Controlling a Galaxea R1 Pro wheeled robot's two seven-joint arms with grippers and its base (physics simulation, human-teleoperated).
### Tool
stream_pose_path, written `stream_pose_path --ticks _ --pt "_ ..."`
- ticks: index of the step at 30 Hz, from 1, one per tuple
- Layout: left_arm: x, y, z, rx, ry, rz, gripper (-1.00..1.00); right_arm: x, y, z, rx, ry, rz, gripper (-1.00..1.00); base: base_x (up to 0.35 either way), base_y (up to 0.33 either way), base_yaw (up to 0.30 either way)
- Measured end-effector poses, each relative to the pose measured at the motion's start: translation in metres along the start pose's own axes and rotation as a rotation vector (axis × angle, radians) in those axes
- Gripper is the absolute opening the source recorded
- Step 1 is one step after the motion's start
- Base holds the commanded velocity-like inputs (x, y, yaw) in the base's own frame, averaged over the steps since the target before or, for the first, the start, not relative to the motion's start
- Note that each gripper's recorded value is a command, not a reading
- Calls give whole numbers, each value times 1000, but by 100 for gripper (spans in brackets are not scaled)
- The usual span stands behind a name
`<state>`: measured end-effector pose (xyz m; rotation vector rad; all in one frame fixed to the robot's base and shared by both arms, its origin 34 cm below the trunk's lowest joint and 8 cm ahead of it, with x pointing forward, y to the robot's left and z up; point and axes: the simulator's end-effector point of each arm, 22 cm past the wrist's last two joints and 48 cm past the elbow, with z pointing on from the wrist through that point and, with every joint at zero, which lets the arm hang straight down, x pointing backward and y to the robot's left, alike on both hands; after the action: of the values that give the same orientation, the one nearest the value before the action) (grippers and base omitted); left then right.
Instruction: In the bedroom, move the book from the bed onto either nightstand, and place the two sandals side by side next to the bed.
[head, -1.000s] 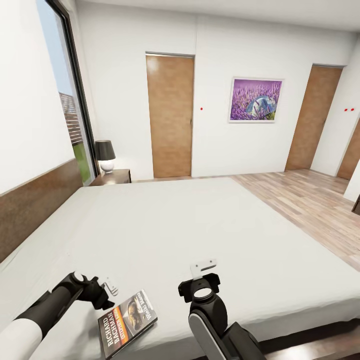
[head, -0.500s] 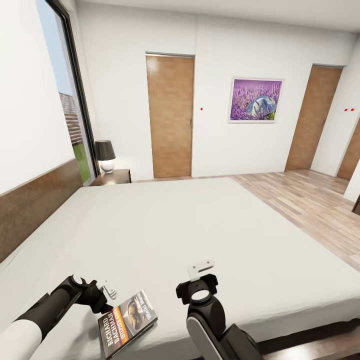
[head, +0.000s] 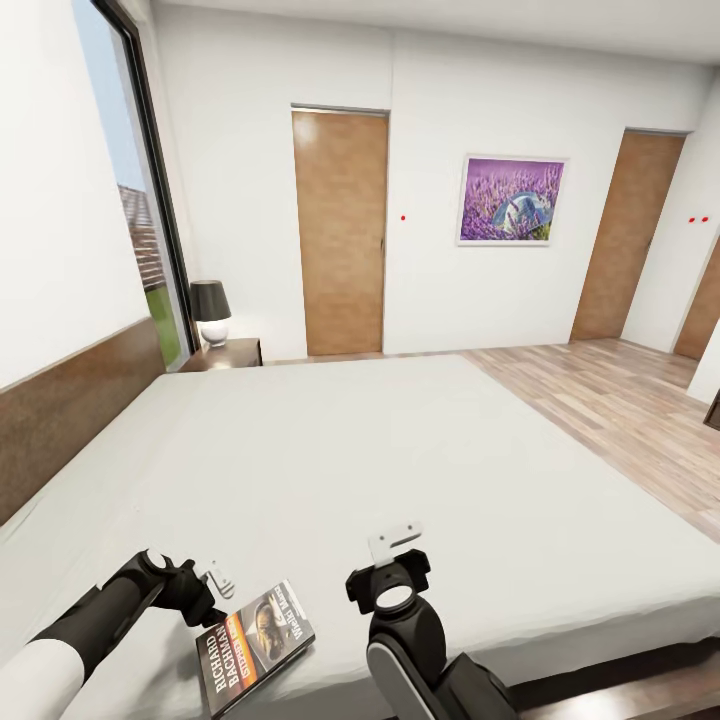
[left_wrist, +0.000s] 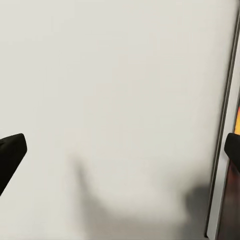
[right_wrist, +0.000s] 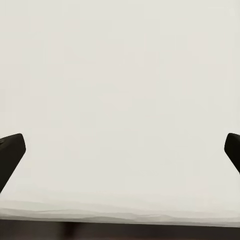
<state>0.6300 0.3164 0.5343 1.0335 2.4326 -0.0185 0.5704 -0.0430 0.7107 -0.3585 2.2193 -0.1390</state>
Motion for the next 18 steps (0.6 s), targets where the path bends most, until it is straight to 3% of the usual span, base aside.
stream_pose_path --ticks 18 --pt "1 -1 0 7 -3 -7 100 0 1 0 -1 -1 -2 100 0 0 0"
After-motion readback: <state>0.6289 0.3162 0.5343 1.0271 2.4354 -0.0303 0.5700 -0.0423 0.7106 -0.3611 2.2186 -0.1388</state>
